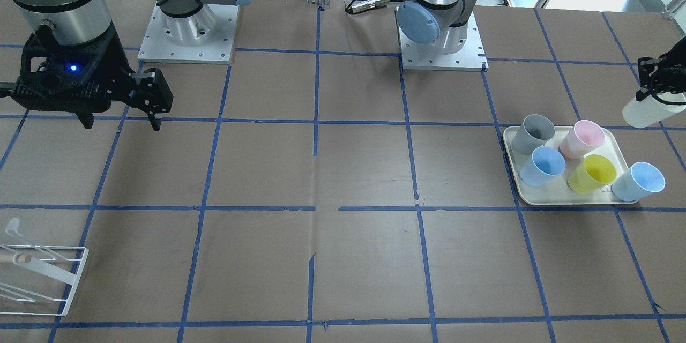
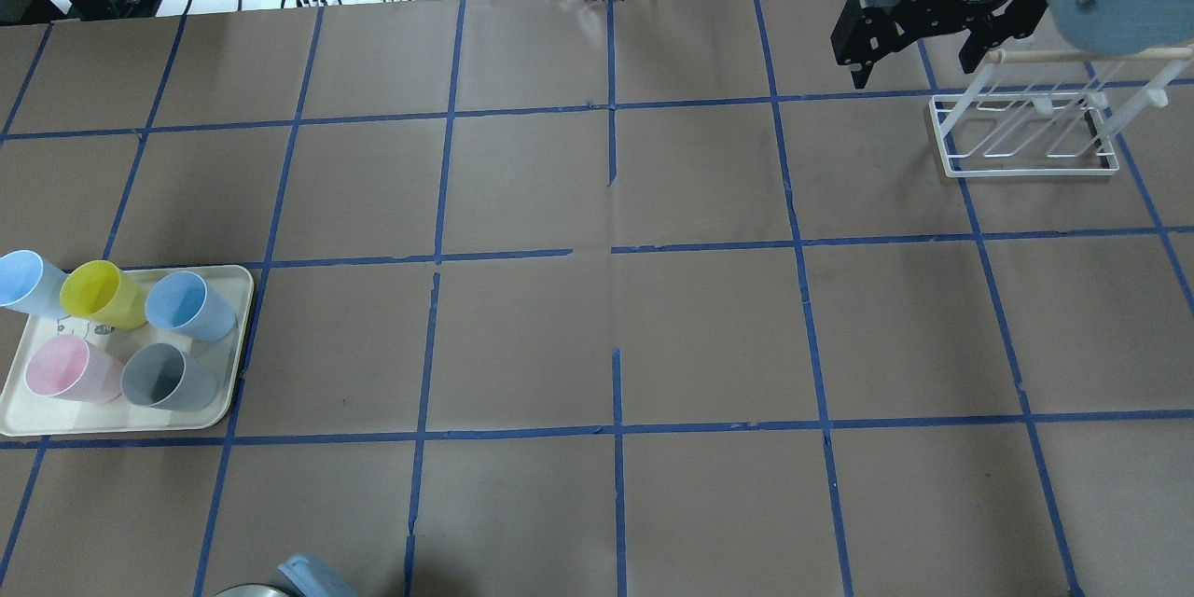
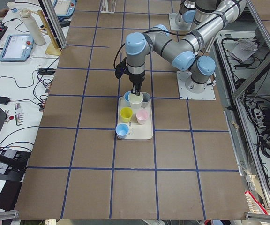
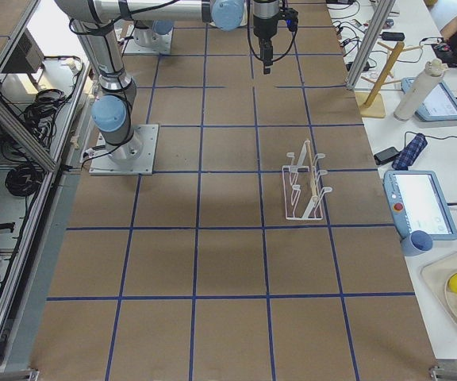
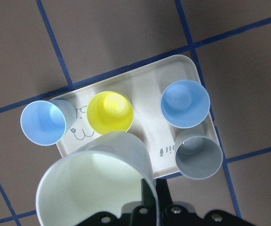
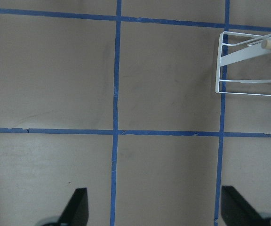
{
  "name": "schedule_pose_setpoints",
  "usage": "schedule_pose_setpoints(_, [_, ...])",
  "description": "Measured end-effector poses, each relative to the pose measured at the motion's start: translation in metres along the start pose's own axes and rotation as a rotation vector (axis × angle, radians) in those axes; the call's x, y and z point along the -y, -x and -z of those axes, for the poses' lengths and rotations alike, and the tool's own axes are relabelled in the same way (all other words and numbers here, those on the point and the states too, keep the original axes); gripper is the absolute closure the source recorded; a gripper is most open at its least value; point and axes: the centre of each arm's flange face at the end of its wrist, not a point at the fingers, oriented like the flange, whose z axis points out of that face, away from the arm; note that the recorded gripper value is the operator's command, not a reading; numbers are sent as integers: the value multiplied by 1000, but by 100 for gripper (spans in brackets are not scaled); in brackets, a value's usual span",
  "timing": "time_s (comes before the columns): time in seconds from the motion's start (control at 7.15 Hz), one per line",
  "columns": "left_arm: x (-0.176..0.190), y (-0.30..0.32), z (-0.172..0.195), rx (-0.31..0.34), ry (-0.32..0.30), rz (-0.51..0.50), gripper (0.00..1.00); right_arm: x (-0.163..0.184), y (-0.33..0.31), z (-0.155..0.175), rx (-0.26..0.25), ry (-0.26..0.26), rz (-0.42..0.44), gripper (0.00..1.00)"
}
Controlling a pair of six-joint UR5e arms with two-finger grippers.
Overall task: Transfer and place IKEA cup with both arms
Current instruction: 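Carry the white cup over the tray with the left gripper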
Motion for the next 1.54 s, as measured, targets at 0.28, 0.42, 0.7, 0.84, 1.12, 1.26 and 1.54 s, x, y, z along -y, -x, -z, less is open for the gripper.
schedule_pose_setpoints(0.28, [-12, 10, -33, 9, -2, -8, 100, -2, 2, 2, 7, -2, -32, 0])
schedule_pose_setpoints(0.42, [-13, 12, -45, 5, 0, -12, 100, -3, 11, 0, 23, 5, -79, 0])
schedule_pose_setpoints(0.7, [-11, 23, -65, 9, -1, -10, 100, -7, 47, -2, 42, 11, -115, 0])
schedule_pose_setpoints(0.84, [-14, 31, -74, 8, 0, 2, 100, -9, 54, -2, 45, 14, -115, 0])
schedule_pose_setpoints(1.12, [-19, 44, -92, -5, 4, 21, 100, -11, 57, -2, 47, 19, -115, 0])
schedule_pose_setpoints(1.26, [-19, 47, -99, -14, 6, 24, 100, -11, 57, -2, 47, 20, -114, 0])
schedule_pose_setpoints(1.54, [-17, 49, -110, -34, 12, 24, 100, -11, 56, -2, 48, 19, -112, 0])
